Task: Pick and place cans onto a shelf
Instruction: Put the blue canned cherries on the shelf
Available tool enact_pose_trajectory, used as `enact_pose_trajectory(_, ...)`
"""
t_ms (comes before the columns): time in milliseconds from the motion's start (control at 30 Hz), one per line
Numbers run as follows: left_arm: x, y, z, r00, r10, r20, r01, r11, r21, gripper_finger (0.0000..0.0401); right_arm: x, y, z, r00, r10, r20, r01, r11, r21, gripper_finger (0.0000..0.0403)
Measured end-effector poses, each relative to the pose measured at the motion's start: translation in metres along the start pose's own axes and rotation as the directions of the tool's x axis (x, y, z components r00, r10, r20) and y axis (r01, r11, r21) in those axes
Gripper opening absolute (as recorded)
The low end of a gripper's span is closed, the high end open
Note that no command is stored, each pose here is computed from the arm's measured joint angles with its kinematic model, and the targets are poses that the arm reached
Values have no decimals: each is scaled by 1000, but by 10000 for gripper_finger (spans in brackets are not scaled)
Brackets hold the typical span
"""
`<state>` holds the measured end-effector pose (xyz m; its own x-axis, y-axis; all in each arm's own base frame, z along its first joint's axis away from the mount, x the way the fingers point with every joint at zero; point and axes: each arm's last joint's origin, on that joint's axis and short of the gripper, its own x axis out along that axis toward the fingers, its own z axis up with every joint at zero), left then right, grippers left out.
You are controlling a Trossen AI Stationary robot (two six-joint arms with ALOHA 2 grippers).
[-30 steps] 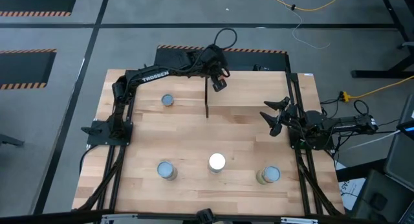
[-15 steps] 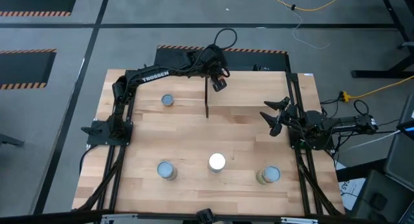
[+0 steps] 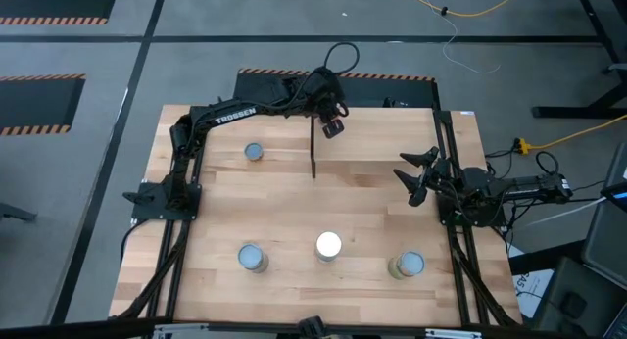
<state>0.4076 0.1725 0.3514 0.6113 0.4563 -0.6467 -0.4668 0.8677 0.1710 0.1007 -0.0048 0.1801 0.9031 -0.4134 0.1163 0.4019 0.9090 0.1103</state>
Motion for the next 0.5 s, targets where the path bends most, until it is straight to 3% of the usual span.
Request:
enact_pose_trajectory(233,0,0,0,1000,0,3,0,1000,-1,114,0,0,0,1000,0,0,0,1000,0,281)
enact_pose_trajectory(500,-5,0,4,999,2,33,-2,1000,-2,114,0,0,0,1000,0,0,0,1000,0,281)
